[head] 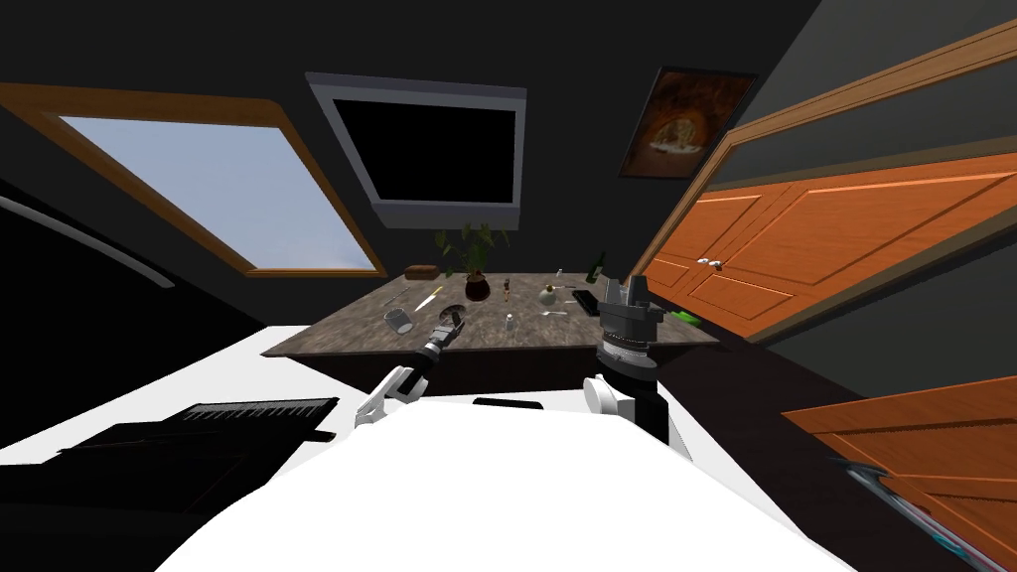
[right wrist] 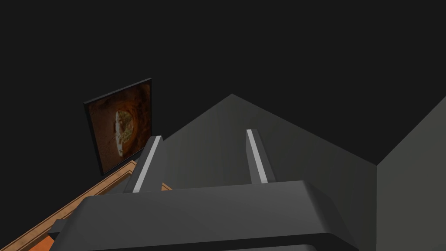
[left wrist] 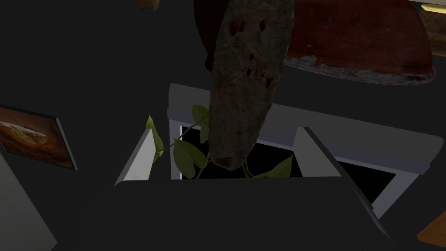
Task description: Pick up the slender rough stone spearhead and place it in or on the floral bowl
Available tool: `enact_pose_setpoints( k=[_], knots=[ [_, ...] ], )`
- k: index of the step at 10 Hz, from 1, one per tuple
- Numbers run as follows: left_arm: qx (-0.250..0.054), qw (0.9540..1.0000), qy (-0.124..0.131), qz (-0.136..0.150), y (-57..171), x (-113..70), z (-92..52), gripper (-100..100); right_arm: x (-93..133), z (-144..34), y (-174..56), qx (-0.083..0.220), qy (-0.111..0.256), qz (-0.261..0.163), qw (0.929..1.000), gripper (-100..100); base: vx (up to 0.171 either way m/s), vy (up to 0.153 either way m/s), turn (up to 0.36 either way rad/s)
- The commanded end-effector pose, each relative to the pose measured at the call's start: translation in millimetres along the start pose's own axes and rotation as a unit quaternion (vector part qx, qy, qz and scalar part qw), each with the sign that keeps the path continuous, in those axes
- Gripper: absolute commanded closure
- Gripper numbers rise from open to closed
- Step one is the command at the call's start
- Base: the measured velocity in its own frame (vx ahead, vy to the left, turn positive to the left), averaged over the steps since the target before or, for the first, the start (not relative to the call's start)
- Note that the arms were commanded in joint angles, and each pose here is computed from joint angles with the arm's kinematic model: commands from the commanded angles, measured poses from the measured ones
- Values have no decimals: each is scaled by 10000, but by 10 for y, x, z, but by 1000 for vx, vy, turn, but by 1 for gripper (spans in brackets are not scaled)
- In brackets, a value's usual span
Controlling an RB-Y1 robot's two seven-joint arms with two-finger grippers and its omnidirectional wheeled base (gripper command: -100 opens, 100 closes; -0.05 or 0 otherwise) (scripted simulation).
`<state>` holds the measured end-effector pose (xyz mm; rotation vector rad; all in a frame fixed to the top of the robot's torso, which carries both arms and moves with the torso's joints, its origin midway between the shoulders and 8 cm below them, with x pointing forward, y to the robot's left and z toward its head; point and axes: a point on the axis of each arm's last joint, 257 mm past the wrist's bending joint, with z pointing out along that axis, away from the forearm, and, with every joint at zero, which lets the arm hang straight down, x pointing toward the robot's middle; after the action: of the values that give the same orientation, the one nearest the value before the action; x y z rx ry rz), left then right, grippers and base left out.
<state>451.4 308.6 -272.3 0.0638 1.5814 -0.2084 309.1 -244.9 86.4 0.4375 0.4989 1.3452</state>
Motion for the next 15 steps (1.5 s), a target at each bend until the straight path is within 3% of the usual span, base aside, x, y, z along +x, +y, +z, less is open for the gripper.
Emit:
enact_pose_setpoints(
  k=[1,3,4,5,7,8,9,13,14,15],
  knots=[
    [21,9996,127,235,52,87,2,-100,0,0,0,0,0,0,10000,0,46,17,-26],
    [22,9996,129,239,45,75,3,-100,0,0,0,0,0,0,10000,0,23,12,-8],
    [22,9996,135,252,48,79,4,0,0,0,0,0,0,0,10000,0,0,0,0],
    [-46,9996,127,250,106,56,90,-100,0,0,0,0,0,0,10000,0,-7,0,-86],
    [-130,9995,118,246,177,26,196,-100,0,0,0,0,0,1,10000,0,-15,3,-107],
    [-103,9996,119,246,158,43,163,-100,0,0,0,0,0,0,10000,0,-6,1,-14],
    [-111,9996,121,246,164,44,168,100,0,0,0,0,0,0,10000,0,0,0,0],
    [-110,9995,120,253,165,41,167,100,0,0,0,0,0,0,10000,0,0,0,0],
    [-109,9995,120,252,165,42,167,0,0,0,0,0,0,0,10000,0,0,0,0],
    [-46,9996,127,250,106,56,90,100,0,0,0,0,0,0,10000,0,10,-1,143]
  ],
)
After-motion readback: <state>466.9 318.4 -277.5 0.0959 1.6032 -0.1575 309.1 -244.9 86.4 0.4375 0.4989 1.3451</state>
